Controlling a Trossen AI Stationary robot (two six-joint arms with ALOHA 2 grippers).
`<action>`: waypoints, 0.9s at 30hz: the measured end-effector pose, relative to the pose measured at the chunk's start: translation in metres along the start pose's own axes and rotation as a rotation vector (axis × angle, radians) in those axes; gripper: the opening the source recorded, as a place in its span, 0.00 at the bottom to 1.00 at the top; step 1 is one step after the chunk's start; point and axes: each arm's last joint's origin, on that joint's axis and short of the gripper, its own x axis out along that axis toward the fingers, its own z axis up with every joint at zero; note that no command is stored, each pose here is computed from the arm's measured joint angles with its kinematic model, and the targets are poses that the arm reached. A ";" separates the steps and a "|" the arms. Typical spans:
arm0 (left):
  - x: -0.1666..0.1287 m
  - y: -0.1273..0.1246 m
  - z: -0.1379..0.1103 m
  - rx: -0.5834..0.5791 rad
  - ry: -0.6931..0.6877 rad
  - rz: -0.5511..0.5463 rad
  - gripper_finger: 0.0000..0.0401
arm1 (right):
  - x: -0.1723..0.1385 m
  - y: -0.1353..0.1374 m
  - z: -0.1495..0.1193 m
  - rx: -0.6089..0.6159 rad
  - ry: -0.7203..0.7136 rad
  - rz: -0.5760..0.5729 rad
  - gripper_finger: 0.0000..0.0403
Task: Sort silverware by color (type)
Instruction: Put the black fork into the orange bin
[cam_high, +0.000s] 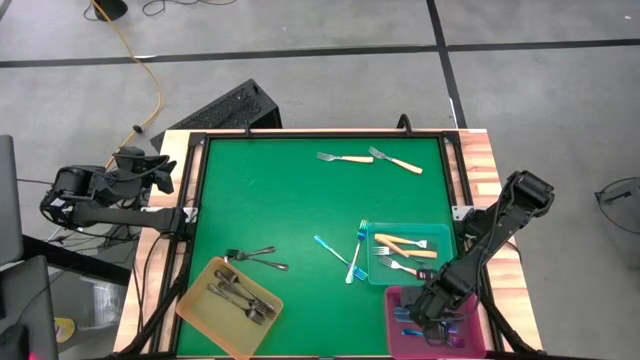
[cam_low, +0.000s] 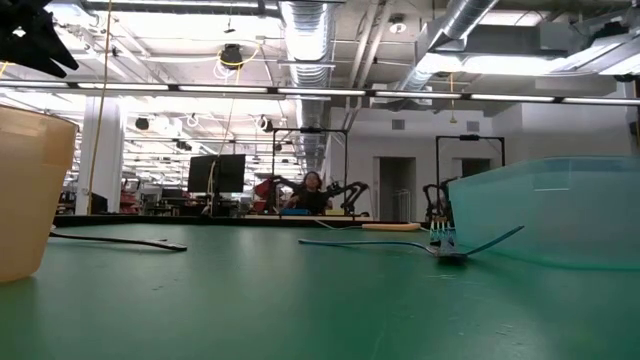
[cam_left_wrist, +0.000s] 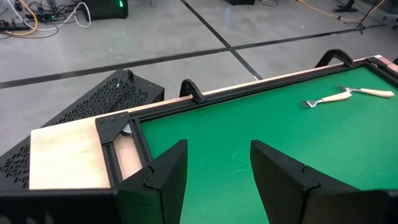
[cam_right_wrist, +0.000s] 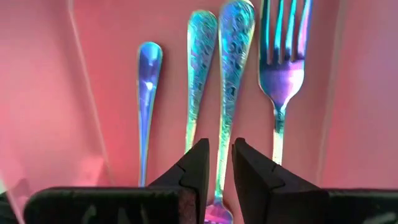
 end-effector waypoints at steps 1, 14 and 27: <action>0.000 0.000 0.000 0.000 0.000 0.000 0.39 | -0.001 0.001 0.001 -0.003 -0.003 0.004 0.23; 0.000 0.000 0.000 0.001 0.006 -0.005 0.39 | -0.013 0.014 0.008 -0.020 -0.038 0.051 0.23; 0.000 -0.001 -0.001 0.001 0.050 -0.039 0.39 | -0.024 0.024 0.013 -0.025 -0.059 0.081 0.23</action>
